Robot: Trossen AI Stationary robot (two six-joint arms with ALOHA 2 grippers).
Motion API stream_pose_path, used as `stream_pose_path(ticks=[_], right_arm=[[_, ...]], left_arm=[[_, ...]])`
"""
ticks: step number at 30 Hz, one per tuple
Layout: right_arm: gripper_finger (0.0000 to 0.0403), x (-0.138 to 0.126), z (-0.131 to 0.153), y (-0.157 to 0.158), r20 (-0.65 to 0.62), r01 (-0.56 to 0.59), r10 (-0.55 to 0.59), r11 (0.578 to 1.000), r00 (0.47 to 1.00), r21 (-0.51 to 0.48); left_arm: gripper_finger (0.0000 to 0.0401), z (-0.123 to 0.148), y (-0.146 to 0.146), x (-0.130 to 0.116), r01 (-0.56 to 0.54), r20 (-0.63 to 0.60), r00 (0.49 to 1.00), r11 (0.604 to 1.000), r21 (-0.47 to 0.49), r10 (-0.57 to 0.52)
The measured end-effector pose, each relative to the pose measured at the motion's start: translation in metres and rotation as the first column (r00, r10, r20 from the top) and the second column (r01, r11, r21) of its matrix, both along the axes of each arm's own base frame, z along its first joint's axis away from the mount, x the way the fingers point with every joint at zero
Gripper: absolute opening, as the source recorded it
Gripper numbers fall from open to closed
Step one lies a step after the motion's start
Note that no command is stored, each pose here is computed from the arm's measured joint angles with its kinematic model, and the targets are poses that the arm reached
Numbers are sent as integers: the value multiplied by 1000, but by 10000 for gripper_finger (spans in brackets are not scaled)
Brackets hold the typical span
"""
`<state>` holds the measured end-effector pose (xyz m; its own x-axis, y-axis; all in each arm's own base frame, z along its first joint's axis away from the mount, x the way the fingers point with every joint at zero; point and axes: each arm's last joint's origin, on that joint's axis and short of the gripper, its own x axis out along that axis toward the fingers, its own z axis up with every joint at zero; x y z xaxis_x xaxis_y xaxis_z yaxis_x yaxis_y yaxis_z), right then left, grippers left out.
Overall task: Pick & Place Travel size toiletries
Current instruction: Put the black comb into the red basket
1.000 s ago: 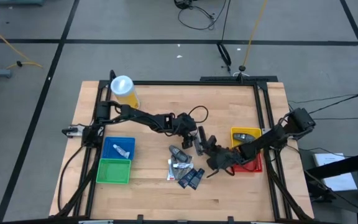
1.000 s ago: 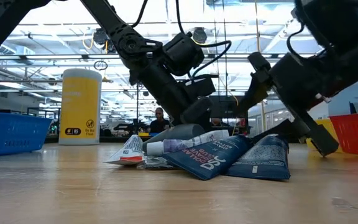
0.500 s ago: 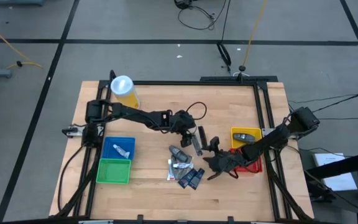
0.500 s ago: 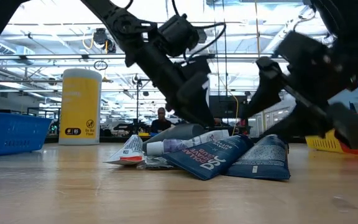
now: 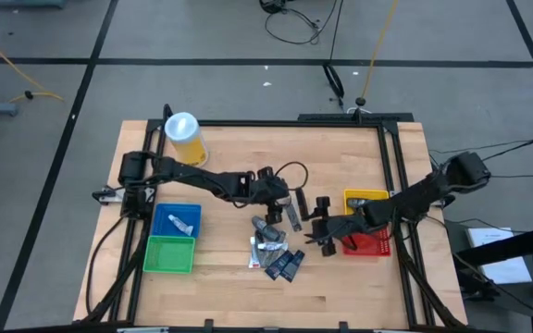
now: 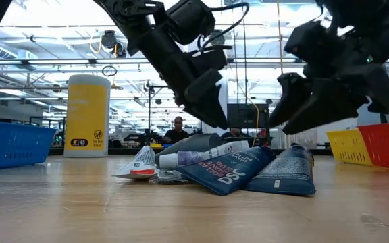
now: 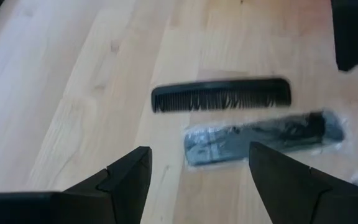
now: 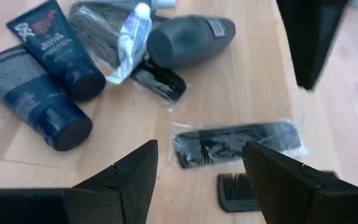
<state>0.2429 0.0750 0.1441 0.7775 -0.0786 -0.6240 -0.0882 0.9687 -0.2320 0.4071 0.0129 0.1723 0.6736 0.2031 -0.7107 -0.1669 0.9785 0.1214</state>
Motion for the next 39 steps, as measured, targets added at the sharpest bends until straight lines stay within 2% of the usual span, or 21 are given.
stream_pose_path(ticks=[6, 12, 20, 25, 30, 35, 37, 39], right_arm=[[226, 6, -15, -6, -37, 46, -46, 999, 998, 6], [229, 15, -28, -4, -22, -36, 35, 996, 999, -84], [227, 25, -48, -3, -21, -92, 90, 979, 996, -182], [220, 24, -51, -7, -29, 0, -8, 960, 1000, -279], [217, 18, -42, -12, -53, 22, -45, 928, 998, -372], [217, 11, -28, -19, -16, 155, -186, 862, 982, -483], [217, 8, -21, -20, 9, 194, -213, 869, 977, -455], [216, 8, -13, -21, 29, 203, -206, 912, 978, -356]], left_arm=[[266, 0, 6, 0, -24, 7, 1000, 1000, 6, 24], [266, -19, 23, 12, 16, 67, 998, 998, -66, -11], [266, -50, 36, 14, 10, -4, 1000, 993, -121, -10], [266, -54, 33, 7, 15, -95, 995, 985, -172, -31], [266, -52, 22, -2, -23, -195, 981, 982, -187, -14], [266, -38, 11, -8, -36, -203, 979, 980, -194, -4], [266, -26, 7, -9, -32, -165, 986, 979, -201, -2], [266, -12, 3, -7, -8, -102, 995, 980, -199, -12]])
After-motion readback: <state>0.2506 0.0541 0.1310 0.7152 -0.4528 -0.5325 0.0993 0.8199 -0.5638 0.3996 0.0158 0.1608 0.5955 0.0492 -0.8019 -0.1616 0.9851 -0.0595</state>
